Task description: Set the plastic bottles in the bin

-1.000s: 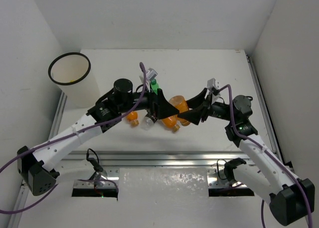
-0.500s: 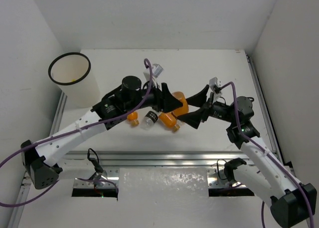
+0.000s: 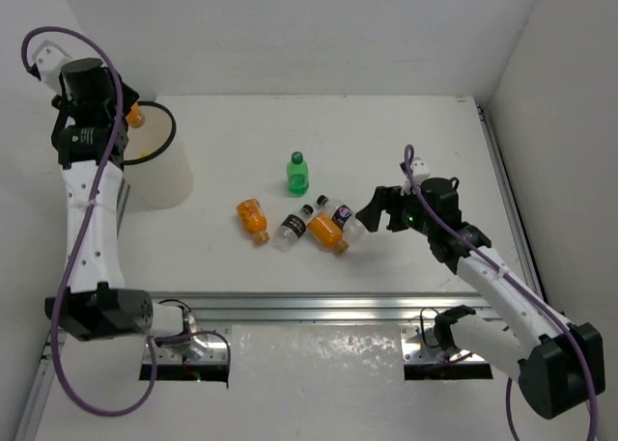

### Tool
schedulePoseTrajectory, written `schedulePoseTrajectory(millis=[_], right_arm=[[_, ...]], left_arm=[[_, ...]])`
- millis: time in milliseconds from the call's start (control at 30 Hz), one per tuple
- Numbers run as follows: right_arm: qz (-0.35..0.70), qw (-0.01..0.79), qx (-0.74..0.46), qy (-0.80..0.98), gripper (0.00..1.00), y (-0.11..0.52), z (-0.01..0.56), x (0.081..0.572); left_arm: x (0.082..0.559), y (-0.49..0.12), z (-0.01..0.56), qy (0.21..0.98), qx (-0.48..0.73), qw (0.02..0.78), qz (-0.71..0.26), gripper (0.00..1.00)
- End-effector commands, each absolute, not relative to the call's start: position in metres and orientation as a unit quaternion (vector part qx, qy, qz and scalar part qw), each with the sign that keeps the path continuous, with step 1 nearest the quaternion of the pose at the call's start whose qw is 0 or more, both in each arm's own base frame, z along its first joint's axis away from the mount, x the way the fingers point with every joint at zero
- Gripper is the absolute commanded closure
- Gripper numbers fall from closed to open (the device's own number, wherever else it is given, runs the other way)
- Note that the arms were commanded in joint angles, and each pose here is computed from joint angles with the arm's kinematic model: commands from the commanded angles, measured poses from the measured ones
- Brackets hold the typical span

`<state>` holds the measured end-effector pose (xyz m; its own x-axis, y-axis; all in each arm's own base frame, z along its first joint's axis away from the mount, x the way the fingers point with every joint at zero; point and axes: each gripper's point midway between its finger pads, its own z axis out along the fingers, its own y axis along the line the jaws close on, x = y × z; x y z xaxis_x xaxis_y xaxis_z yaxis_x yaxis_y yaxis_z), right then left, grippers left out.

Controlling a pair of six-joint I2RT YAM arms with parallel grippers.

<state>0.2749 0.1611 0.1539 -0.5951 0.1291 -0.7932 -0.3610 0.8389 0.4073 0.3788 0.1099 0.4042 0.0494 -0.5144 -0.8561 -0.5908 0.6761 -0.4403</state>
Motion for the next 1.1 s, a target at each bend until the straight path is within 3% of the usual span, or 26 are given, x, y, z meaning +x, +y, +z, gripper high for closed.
schedulePoseTrajectory(millis=[0, 33, 200, 267, 300, 500, 633, 667, 733, 867, 933, 967, 1067], right_arm=[[0.242, 0.463, -0.087, 0.848, 0.01, 0.156, 0.141, 0.293], [0.237, 0.462, -0.092, 0.850, 0.01, 0.157, 0.137, 0.297], [0.207, 0.423, -0.132, 0.872, 0.04, 0.168, 0.123, 0.333], [0.201, 0.379, -0.156, 0.890, 0.07, 0.174, 0.098, 0.337], [0.195, 0.376, -0.174, 0.889, 0.08, 0.179, 0.100, 0.343], [0.167, 0.302, -0.221, 0.912, 0.20, 0.189, 0.054, 0.353], [0.178, 0.253, -0.232, 0.922, 0.33, 0.194, 0.032, 0.345], [0.173, 0.243, -0.230, 0.926, 0.40, 0.192, 0.024, 0.343], [0.147, 0.236, -0.213, 0.937, 0.41, 0.181, 0.016, 0.343], [0.084, 0.238, -0.162, 0.954, 0.53, 0.152, 0.008, 0.345], [0.060, 0.262, -0.121, 0.955, 0.67, 0.138, 0.020, 0.350], [0.060, 0.275, -0.110, 0.953, 0.74, 0.135, 0.022, 0.347], [0.122, 0.363, -0.092, 0.919, 0.80, 0.146, 0.064, 0.339]], left_arm=[[0.377, 0.156, 0.366, 0.699, -0.440, 0.556, 0.094, 0.99], [0.382, 0.163, 0.365, 0.691, -0.443, 0.563, 0.097, 0.93], [0.399, 0.179, 0.349, 0.702, -0.455, 0.536, 0.108, 0.25], [0.403, 0.172, 0.341, 0.711, -0.452, 0.531, 0.089, 0.15], [0.403, 0.170, 0.339, 0.714, -0.448, 0.532, 0.084, 0.01], [0.388, 0.139, 0.367, 0.735, -0.378, 0.562, 0.034, 0.00], [0.373, 0.071, 0.395, 0.756, -0.274, 0.592, -0.049, 0.00], [0.373, 0.040, 0.397, 0.768, -0.236, 0.590, -0.075, 0.00], [0.363, 0.009, 0.395, 0.780, -0.200, 0.585, -0.098, 0.00], [0.342, -0.065, 0.380, 0.795, -0.110, 0.560, -0.206, 0.00], [0.324, -0.102, 0.369, 0.791, -0.064, 0.544, -0.272, 0.00], [0.318, -0.117, 0.367, 0.785, -0.047, 0.539, -0.303, 0.00], [0.298, -0.174, 0.346, 0.763, 0.022, 0.506, -0.402, 0.00]])
